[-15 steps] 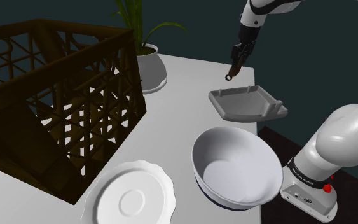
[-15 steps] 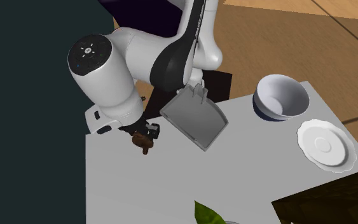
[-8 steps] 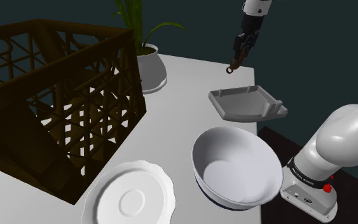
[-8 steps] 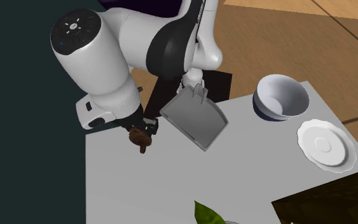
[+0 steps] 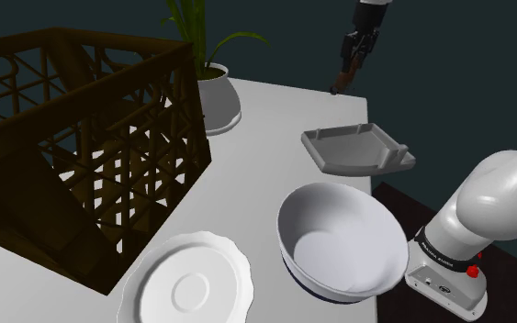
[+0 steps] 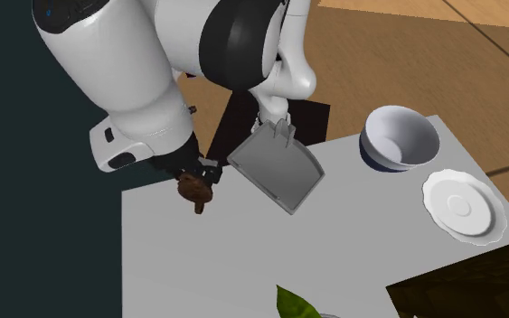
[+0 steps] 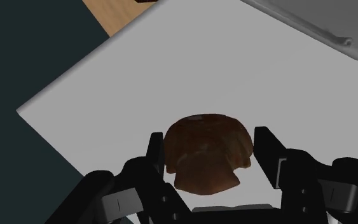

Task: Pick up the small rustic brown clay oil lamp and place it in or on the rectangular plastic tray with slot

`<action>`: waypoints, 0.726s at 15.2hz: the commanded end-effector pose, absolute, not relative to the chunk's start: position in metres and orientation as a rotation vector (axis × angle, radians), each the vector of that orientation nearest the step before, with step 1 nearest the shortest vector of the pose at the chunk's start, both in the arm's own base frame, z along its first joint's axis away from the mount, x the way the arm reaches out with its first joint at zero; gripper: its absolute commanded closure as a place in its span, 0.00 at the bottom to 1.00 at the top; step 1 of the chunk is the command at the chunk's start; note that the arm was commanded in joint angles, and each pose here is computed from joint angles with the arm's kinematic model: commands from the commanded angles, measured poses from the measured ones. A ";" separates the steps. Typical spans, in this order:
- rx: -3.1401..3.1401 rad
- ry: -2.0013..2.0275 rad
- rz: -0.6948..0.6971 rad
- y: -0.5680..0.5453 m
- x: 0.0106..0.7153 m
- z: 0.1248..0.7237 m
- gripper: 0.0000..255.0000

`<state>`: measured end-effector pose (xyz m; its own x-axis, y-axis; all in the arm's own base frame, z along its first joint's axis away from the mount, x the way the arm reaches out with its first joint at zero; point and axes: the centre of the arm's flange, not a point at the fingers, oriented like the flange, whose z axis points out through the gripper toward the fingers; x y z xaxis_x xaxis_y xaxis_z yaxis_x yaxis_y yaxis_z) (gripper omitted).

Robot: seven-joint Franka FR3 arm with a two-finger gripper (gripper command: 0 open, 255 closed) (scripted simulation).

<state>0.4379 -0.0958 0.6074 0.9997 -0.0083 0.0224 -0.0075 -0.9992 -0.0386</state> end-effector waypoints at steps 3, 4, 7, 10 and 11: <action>-3.103 0.012 -0.035 -0.087 0.428 0.620 1.00; -3.103 0.012 -0.035 -0.078 0.418 0.620 1.00; -3.103 0.012 -0.035 -0.053 0.388 0.621 1.00; -3.103 0.012 -0.035 -0.027 0.357 0.622 1.00; -3.103 0.012 -0.035 -0.019 0.347 0.622 1.00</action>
<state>0.3562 -0.0274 0.6241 0.9997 -0.0073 0.0223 -0.0064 -0.9992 -0.0393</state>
